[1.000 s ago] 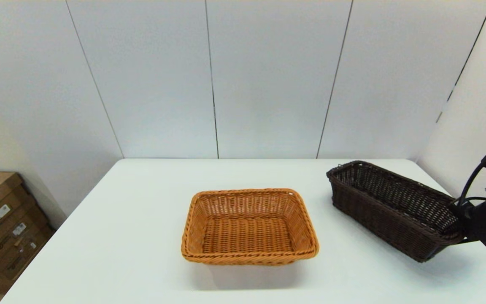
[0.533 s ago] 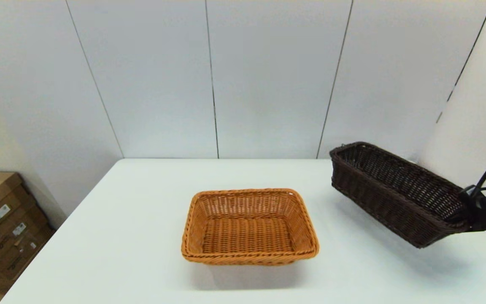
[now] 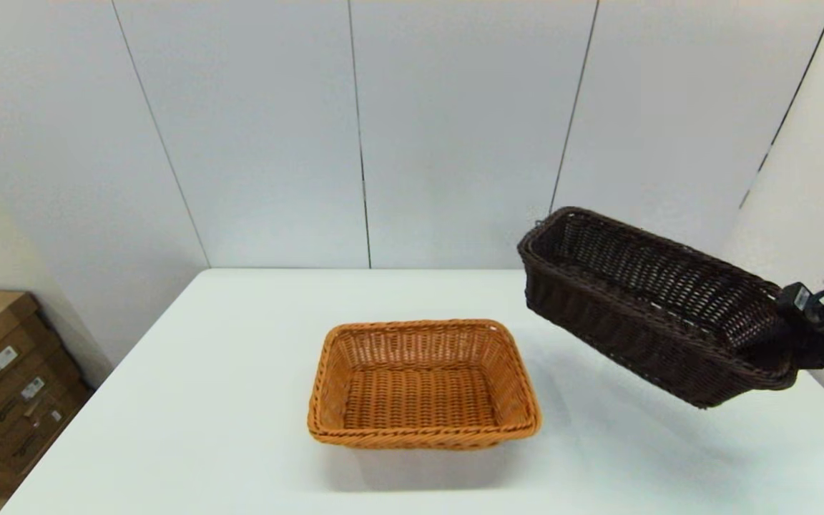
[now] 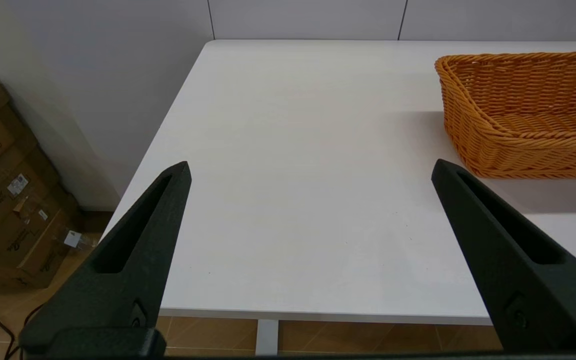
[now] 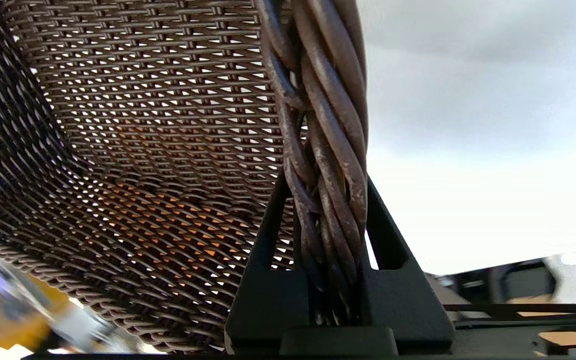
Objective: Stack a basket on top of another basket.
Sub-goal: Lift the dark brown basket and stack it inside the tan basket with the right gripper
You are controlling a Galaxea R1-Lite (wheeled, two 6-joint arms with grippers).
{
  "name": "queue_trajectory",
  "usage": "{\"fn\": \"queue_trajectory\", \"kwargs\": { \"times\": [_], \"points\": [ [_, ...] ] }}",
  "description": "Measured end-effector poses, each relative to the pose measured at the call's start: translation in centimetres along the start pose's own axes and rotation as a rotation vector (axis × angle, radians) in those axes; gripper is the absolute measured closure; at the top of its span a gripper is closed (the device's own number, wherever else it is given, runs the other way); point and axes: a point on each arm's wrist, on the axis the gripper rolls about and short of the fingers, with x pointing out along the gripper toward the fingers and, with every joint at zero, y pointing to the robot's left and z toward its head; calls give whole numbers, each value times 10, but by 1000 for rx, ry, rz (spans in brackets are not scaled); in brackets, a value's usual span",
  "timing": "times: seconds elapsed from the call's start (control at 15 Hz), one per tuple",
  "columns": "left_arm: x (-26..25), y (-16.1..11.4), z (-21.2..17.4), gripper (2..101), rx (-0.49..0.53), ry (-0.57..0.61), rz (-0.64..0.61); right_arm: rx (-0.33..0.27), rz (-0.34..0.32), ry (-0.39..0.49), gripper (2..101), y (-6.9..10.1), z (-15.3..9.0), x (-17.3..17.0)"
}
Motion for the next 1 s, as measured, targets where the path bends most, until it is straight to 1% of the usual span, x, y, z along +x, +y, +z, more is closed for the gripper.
{"fn": "queue_trajectory", "kwargs": {
  "times": [0.2, 0.53, 0.8, 1.0],
  "points": [
    [0, 0, 0, 54, 0, 0, 0, -152, 11, 49, 873, 20, -22, -8],
    [0, 0, 0, 54, -1, 0, 0, -316, 47, 108, 873, 48, -53, -8],
    [0, 0, 0, 54, -4, -1, 1, -420, 70, 171, 873, 71, -74, -3],
    [0, 0, 0, 54, -4, 0, 1, -477, 78, 214, 873, 87, -82, 9]
  ]
}}
